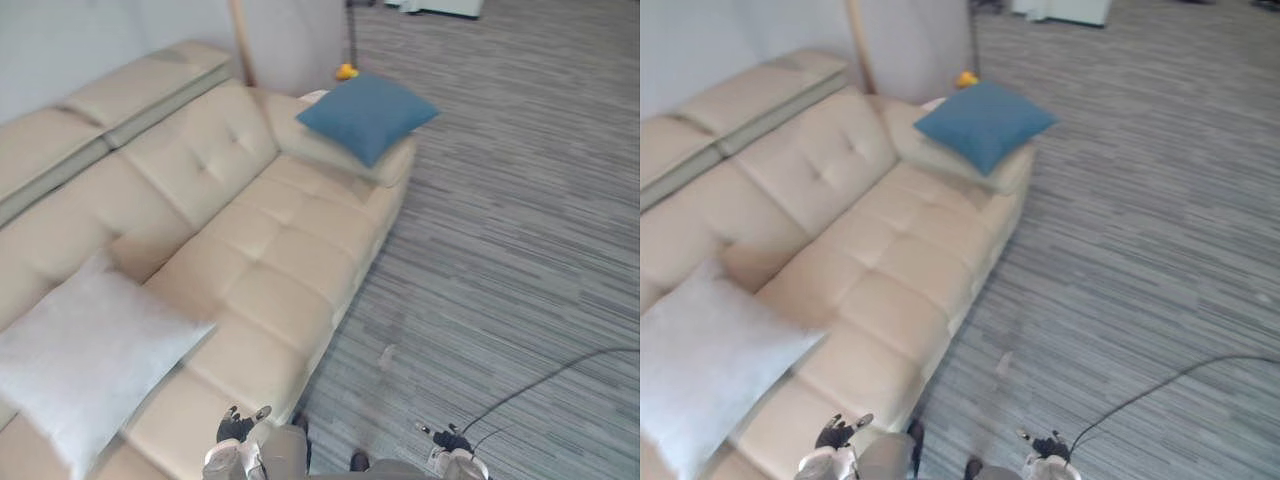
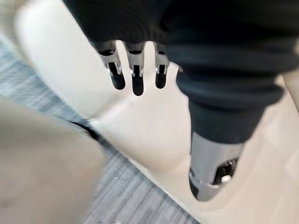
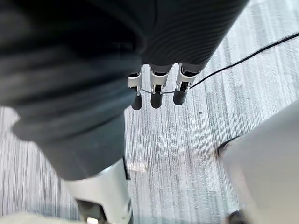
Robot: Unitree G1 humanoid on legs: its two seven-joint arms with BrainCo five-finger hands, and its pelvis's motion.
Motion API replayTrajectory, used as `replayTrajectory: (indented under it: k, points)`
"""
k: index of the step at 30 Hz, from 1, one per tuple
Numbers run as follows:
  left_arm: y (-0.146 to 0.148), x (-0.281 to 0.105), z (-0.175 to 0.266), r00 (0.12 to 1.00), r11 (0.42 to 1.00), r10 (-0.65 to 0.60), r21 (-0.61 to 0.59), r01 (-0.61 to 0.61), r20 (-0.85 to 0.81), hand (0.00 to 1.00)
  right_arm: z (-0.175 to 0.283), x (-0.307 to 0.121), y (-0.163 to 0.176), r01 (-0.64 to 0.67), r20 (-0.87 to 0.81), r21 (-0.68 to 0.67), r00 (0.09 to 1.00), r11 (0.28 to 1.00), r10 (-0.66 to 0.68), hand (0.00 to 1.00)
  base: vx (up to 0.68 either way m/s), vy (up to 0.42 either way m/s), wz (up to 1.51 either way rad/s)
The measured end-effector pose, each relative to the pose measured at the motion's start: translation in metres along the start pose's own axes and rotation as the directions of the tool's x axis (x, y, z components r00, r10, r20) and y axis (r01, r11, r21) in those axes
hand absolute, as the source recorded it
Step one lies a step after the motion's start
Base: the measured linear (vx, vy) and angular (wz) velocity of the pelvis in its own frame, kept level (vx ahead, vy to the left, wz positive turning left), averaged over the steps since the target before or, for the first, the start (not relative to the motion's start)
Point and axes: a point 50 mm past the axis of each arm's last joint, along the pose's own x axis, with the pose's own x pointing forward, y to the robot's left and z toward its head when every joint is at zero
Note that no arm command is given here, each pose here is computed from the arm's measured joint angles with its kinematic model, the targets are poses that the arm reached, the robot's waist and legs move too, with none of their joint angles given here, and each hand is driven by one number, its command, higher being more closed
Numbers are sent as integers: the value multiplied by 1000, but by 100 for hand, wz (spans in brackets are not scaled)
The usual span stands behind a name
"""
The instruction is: Pick up cushions and gather them together orderly.
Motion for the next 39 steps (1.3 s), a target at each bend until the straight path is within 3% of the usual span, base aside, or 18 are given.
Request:
replayTrajectory:
  k: [6,9,16,32,39]
  points:
    - [-8,-1,-2,1000,1000,-9,0,9,-11,0,19,6,11,-26,31,-10,999,1000,27,0,318,12,-30]
    - [7,2,-3,1000,998,11,65,-9,-22,0,15,7,10,-21,5,-14,1000,1000,21,0,283,-194,-8]
    - [-10,-2,-12,998,1000,-10,-18,8,-57,0,3,6,-32,100,-31,10,995,995,-100,0,302,-220,-10]
    - [-8,0,-6,999,999,-23,44,24,-42,0,-1,3,-22,85,-32,35,996,996,-84,0,379,47,-16]
    - [-5,0,-7,999,999,-17,48,19,-44,0,8,5,-11,48,-8,42,999,998,-48,0,478,-166,37]
